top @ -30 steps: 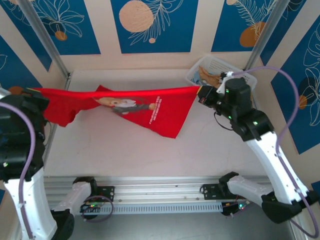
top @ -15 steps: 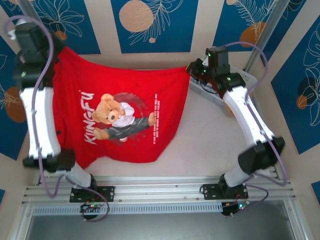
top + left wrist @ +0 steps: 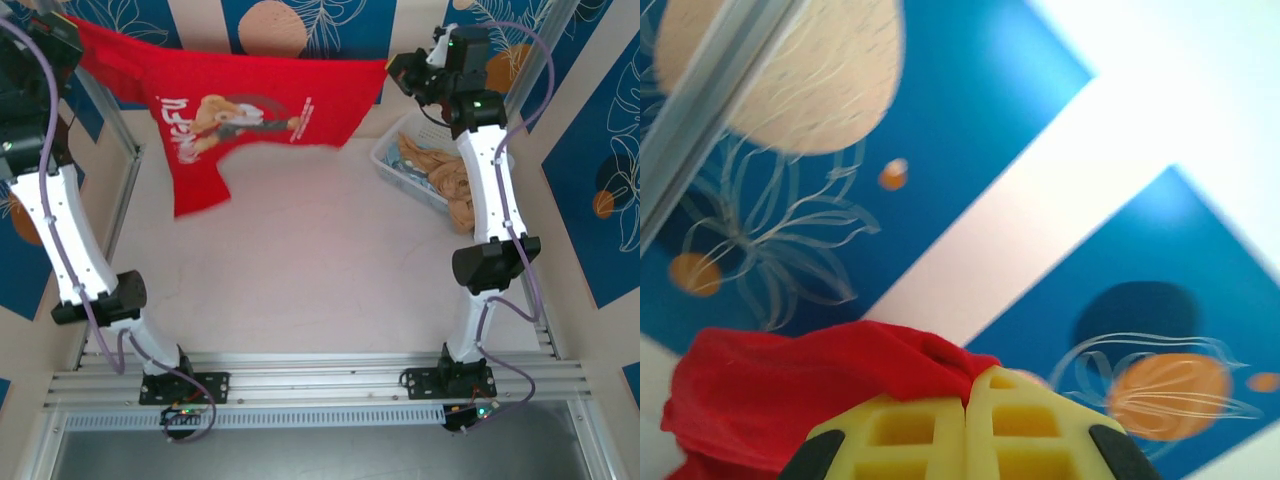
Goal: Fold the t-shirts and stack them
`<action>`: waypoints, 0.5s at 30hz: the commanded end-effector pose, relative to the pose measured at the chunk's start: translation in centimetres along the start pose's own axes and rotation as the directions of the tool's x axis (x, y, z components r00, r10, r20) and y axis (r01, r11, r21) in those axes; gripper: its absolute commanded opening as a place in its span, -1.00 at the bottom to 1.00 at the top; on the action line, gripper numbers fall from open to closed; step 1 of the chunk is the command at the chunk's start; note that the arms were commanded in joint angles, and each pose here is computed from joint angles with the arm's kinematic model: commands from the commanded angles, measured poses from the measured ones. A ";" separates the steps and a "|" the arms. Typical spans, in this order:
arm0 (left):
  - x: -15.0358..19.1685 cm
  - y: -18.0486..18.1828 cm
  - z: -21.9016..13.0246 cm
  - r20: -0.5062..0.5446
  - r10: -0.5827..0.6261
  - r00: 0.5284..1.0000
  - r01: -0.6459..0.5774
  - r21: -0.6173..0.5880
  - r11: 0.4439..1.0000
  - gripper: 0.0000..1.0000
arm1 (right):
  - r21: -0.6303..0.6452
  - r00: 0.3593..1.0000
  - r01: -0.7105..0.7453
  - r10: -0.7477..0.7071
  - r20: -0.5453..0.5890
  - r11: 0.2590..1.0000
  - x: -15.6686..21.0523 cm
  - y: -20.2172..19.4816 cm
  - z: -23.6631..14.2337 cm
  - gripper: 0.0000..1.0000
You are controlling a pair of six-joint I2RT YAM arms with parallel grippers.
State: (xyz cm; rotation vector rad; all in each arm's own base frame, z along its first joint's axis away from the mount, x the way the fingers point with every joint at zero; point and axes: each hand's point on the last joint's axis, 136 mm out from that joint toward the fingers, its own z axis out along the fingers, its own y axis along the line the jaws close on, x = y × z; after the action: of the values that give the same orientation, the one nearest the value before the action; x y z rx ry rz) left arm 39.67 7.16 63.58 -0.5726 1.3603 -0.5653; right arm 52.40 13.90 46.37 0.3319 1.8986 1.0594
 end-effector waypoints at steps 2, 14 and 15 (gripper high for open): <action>-2.8 -3.7 -6.9 0.097 0.034 0.995 -0.038 0.041 0.998 -1.00 | 0.001 1.000 -0.030 0.030 0.004 1.000 -1.0 -0.7 -0.7 -1.00; 26.5 20.9 -18.5 -0.347 -0.389 0.853 0.119 -0.596 0.794 -1.00 | 0.408 0.955 -0.123 0.220 -0.198 0.905 15.2 -18.1 -0.8 -1.00; 29.4 22.6 -20.0 -0.385 -0.433 0.815 0.107 -0.633 0.766 -1.00 | 0.449 0.946 -0.122 0.241 -0.218 0.885 17.1 -20.0 -1.1 -1.00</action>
State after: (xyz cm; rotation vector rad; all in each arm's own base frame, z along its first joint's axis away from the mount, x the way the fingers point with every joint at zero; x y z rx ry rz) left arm 26.93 3.99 32.05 -1.0561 1.8548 -0.5611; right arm 47.00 12.67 24.19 0.6221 2.3554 0.9188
